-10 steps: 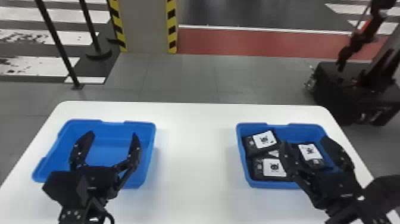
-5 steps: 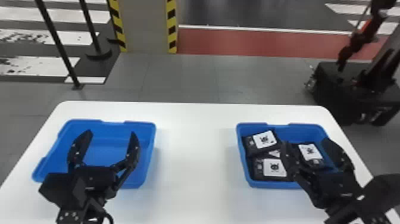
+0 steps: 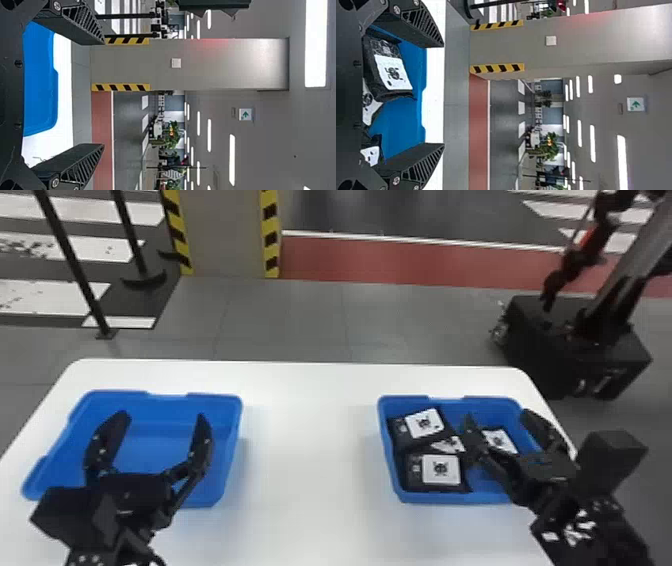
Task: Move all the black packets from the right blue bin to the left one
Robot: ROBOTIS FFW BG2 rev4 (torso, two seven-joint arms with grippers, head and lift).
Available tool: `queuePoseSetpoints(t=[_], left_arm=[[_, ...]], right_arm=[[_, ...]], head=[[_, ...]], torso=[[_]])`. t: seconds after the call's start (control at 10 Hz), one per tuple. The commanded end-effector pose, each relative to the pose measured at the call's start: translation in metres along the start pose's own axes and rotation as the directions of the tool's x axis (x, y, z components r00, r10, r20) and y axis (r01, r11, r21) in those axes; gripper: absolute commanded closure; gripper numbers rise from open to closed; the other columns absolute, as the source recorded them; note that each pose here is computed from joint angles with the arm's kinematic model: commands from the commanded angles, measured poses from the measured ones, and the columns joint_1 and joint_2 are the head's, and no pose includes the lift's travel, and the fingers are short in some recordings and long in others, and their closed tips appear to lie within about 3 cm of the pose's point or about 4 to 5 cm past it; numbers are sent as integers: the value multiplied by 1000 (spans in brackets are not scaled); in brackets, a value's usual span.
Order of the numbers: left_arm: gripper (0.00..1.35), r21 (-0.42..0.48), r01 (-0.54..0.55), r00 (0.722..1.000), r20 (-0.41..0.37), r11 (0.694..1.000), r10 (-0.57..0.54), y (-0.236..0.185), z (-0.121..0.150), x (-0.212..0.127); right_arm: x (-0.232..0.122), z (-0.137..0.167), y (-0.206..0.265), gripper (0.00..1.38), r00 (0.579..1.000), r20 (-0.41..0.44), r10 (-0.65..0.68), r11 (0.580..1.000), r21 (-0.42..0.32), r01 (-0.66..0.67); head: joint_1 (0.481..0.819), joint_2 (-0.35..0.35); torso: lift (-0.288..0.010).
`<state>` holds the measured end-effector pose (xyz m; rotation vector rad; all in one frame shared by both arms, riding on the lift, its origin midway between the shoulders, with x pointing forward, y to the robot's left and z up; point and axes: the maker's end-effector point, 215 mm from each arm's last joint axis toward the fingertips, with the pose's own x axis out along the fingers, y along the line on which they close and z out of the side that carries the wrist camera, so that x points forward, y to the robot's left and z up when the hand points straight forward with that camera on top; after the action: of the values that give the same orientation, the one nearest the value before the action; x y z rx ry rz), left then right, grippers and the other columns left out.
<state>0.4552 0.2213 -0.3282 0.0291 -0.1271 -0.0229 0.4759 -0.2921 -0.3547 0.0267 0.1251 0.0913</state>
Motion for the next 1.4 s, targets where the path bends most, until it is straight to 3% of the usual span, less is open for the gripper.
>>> queuePoseSetpoints(t=[0.0,0.5,0.7,0.9,1.0,1.2,1.3], left_arm=[[102,-2,-1,1000,2,1000,1,0,0,-1],[102,-6,1,1000,-6,1000,-1,-2,-2,-2],[102,-8,0,1000,-10,1000,0,-2,-4,-3],[102,-7,4,1000,-10,1000,-4,-3,-4,-2],[102,-7,4,1000,-13,1000,-4,-4,-5,-3],[102,-4,6,1000,-18,1000,-6,-4,-7,-4],[102,-5,4,1000,-20,1000,-5,-3,-8,-5]], right_arm=[[15,-22,0,130,996,-88,14,1000,17,-13],[84,-61,-18,130,974,-222,45,994,109,-21],[99,-84,-19,125,952,-299,59,987,160,-11],[115,-90,-9,136,944,-319,89,983,179,-32],[120,-95,-7,236,934,-340,109,982,183,-48],[118,-114,-4,891,908,-399,128,977,207,-47],[113,-127,-3,1019,892,-431,133,975,219,-40]], head=[[695,-87],[695,-81],[695,-88],[695,-87],[695,-80],[695,-71],[695,-70]], torso=[[-110],[-110],[-110],[-110],[-110],[-110],[-110]])
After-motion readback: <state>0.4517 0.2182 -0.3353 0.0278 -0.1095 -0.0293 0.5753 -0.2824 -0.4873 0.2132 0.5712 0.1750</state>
